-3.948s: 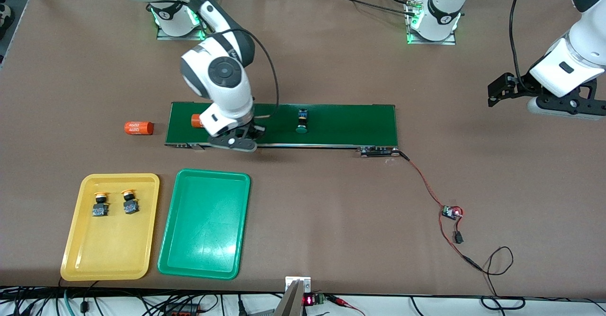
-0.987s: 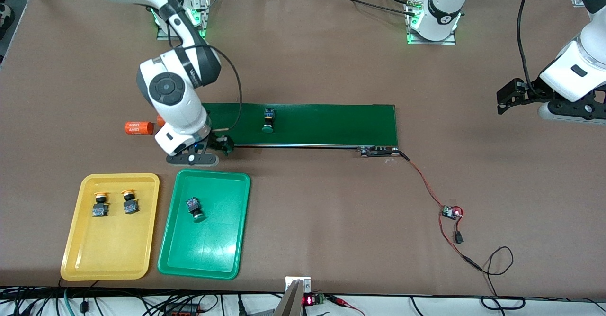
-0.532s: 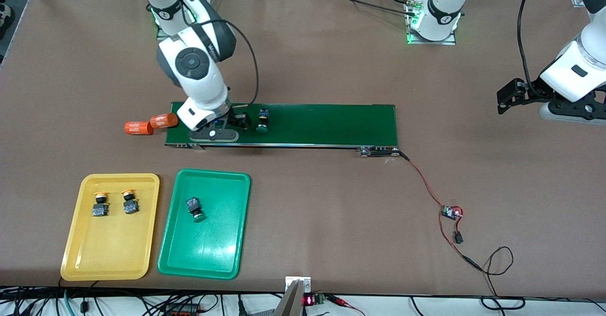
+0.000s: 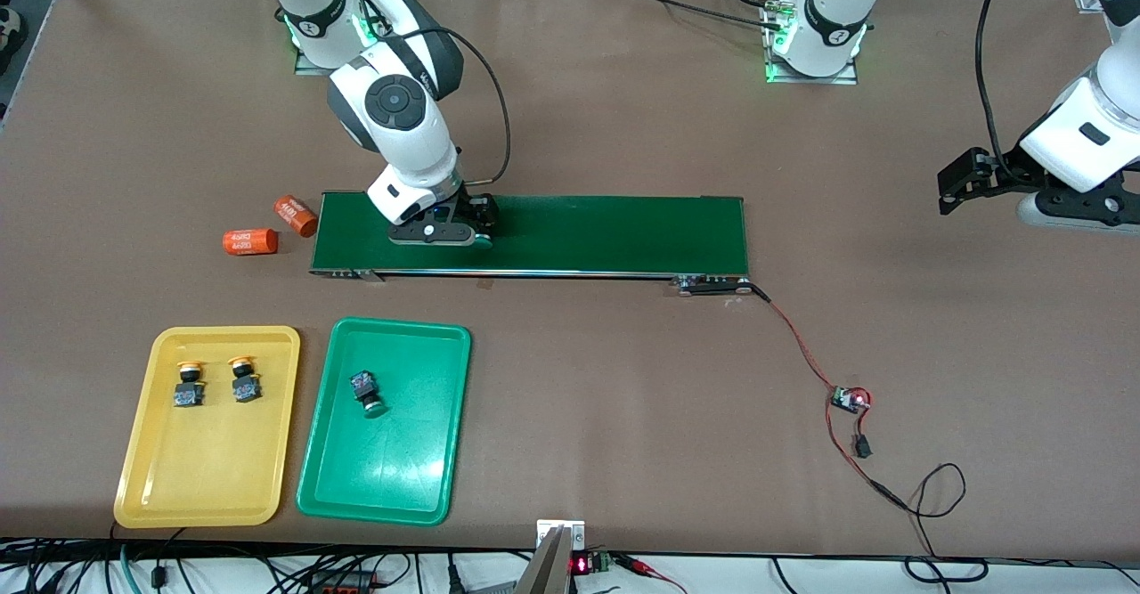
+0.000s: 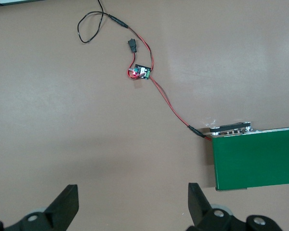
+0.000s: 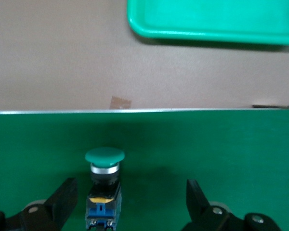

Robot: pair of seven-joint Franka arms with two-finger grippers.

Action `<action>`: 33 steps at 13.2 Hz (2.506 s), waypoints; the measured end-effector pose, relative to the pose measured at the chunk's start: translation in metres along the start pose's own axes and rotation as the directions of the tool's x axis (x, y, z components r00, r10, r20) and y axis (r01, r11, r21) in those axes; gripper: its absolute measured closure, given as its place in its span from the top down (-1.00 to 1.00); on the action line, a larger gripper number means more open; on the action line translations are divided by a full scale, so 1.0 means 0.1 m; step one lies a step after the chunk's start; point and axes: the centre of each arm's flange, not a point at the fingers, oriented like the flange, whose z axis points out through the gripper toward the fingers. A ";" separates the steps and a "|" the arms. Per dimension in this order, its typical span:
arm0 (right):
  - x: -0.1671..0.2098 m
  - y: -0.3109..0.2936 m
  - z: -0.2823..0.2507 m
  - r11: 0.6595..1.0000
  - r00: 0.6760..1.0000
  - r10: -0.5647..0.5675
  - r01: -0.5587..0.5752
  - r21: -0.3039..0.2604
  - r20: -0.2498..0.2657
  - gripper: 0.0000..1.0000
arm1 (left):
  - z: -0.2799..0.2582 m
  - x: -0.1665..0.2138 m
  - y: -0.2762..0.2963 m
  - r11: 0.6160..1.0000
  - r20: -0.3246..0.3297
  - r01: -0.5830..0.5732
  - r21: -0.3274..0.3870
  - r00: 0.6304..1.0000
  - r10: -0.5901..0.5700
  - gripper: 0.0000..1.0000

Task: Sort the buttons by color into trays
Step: 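Grasp the second green button with the right gripper, then carry the green button with the right gripper over the green tray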

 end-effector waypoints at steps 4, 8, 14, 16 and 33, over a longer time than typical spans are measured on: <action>-0.12 -0.07 0.07 1.000 1.000 -0.019 0.019 0.000 0.007 1.00 | 0.01 0.00 0.00 1.000 0.003 0.000 0.000 1.000 0.000 1.00; -0.15 -0.06 0.11 1.000 1.000 -0.021 0.022 -0.004 0.013 1.00 | 0.03 0.00 -0.01 1.000 0.009 0.002 0.000 1.000 -0.002 1.00; -0.17 -0.02 0.31 0.999 0.999 -0.048 0.048 -0.022 0.021 0.71 | 0.05 0.00 -0.23 0.999 0.013 0.039 0.001 0.999 -0.039 1.00; -0.15 0.02 0.41 0.998 0.998 -0.052 0.052 -0.028 0.025 0.22 | 0.06 0.00 -0.25 0.999 0.014 0.041 0.001 0.999 -0.041 1.00; 1.51 0.78 -0.17 0.996 0.979 -0.081 0.085 0.013 -0.187 -0.36 | 0.06 -0.01 -0.19 0.999 0.028 0.032 0.000 0.999 -0.032 1.00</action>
